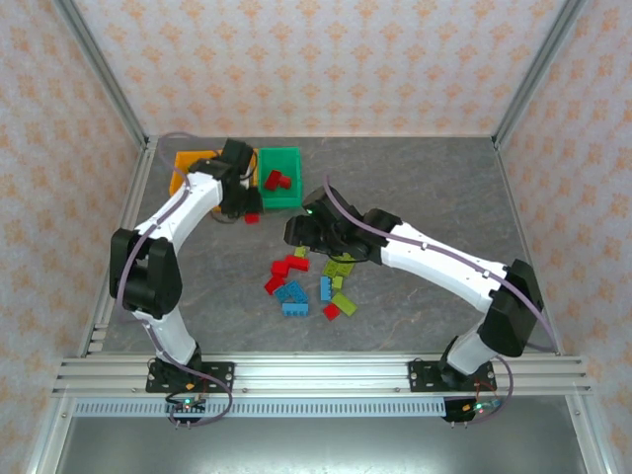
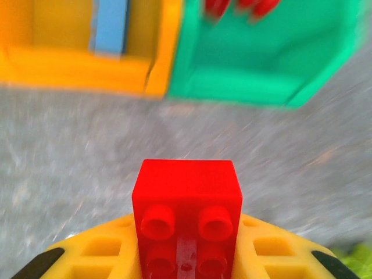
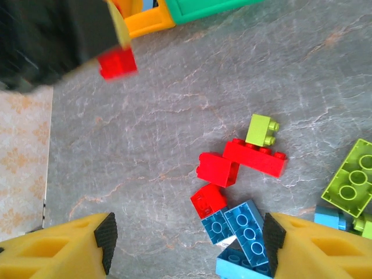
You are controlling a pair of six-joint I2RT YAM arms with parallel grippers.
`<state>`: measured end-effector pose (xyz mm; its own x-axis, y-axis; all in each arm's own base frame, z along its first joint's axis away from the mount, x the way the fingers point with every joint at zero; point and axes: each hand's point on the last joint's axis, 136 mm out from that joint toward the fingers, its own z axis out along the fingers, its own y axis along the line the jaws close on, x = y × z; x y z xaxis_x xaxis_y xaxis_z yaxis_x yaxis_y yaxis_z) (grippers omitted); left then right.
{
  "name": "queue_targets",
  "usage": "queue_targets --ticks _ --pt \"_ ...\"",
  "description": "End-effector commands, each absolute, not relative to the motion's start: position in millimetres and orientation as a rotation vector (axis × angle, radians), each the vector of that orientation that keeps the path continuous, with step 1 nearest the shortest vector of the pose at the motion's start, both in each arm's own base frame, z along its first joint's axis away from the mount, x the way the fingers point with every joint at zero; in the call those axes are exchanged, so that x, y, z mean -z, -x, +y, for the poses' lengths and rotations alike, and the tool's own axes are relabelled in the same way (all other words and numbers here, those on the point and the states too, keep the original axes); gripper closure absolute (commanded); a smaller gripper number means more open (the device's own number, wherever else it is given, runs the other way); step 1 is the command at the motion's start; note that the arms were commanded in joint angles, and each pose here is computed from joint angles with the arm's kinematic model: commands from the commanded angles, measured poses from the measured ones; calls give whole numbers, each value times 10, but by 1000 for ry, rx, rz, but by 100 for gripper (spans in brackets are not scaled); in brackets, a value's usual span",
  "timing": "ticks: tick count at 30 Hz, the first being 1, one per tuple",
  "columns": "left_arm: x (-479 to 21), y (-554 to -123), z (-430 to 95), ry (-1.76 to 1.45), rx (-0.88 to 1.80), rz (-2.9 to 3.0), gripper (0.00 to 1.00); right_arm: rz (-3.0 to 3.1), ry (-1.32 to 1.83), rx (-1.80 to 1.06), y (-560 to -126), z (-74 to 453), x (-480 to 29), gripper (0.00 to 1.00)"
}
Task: Sort the legos into containers by color
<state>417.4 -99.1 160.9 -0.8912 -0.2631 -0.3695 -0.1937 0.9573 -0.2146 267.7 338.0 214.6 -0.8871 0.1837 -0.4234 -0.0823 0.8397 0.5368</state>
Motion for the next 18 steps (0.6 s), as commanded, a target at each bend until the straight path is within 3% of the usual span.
queue_targets --ticks 1,6,10,13,18 --pt "-1797 -4523 -990 440 216 2619 72 2477 -141 -743 -2751 3244 -2302 31" --pt "-1793 -5144 -1085 471 204 2563 71 2459 -181 -724 -2748 3146 -2385 31" --pt "-1694 -5475 -1134 476 179 2564 63 2443 -219 -708 -2704 3008 -2450 31" --pt "-1710 -5598 -1150 462 167 2565 54 2412 -264 -694 -2680 2869 -2496 31" --pt "-1919 -5542 -1206 427 207 2554 48 2360 -303 -668 -2715 2755 -2510 30"
